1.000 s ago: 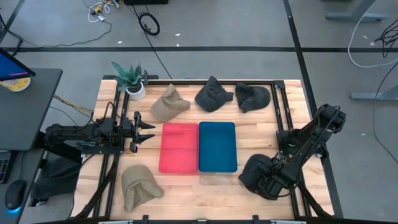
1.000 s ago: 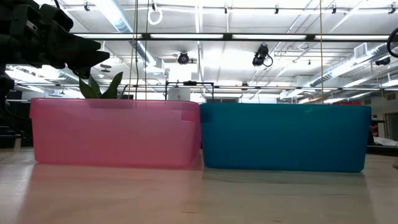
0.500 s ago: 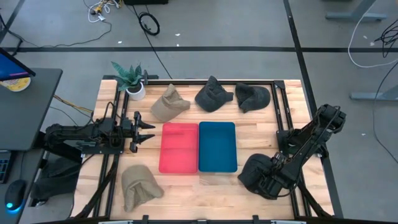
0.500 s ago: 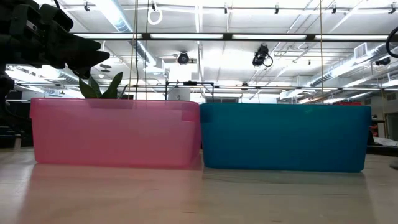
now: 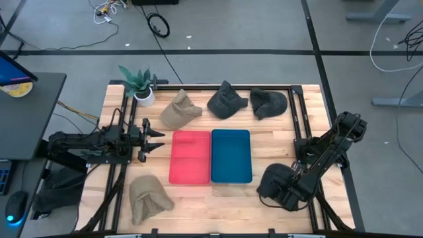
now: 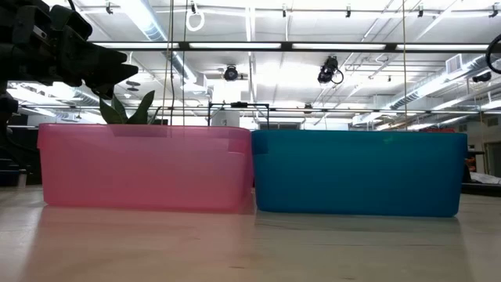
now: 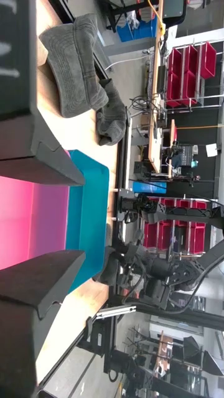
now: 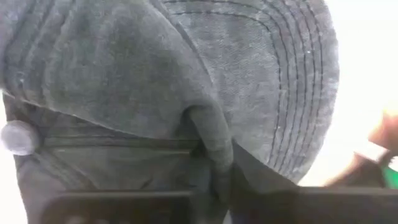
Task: Pick & Place hat
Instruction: Put the bottom right black cap into the blue bin
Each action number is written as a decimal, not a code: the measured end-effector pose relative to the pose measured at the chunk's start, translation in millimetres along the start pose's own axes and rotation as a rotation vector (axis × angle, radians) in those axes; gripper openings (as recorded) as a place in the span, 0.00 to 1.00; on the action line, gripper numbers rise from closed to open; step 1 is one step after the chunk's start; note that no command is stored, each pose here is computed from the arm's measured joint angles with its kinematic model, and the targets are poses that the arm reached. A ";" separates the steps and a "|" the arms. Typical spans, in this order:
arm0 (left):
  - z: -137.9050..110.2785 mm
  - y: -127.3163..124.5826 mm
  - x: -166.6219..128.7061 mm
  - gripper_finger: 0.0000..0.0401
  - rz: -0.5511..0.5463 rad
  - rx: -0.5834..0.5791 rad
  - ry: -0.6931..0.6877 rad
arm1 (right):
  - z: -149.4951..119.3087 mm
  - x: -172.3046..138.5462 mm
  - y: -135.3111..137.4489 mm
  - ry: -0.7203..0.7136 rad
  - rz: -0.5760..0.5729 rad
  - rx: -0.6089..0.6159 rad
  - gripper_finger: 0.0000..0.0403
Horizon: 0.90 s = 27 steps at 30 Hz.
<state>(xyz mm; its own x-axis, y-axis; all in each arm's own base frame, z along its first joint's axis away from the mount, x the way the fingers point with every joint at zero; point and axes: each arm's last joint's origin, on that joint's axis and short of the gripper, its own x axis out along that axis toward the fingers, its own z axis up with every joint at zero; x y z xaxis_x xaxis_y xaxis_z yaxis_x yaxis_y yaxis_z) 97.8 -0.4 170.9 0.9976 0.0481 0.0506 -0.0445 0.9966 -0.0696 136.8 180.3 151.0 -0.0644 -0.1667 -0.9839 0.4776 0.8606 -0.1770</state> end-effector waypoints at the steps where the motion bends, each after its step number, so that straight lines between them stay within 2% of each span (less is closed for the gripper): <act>1: 0.0 0.0 0.0 0.46 0.000 0.000 0.000 | 0.1 -3.2 0.1 0.002 -0.011 0.000 0.04; 4: -0.1 0.0 0.0 0.46 0.000 0.000 0.000 | 0.8 -16.1 2.2 0.013 -0.027 -0.003 0.05; 9: 0.0 0.0 0.0 0.46 0.000 0.000 0.000 | 4.0 -46.6 4.5 0.007 -0.065 -0.039 0.02; 16: -0.1 0.0 0.0 0.46 0.000 0.000 0.000 | 16.0 -96.3 1.3 -0.124 -0.124 -0.076 0.02; 22: -0.1 0.0 0.0 0.46 0.000 -0.001 0.000 | 42.8 -128.9 -1.9 -0.285 -0.119 -0.139 0.01; 27: 0.0 0.0 0.0 0.46 0.000 -0.001 0.000 | 73.5 -143.1 -8.1 -0.378 -0.137 -0.206 0.01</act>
<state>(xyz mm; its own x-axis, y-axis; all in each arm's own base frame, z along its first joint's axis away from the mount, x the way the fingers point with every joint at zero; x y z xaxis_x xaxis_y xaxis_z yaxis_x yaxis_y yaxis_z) 97.8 -0.4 170.9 0.9976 0.0480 0.0506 -0.0444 0.9965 -0.0702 206.5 161.9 295.0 0.2285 -0.4166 -0.8799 0.2997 0.8900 -0.3435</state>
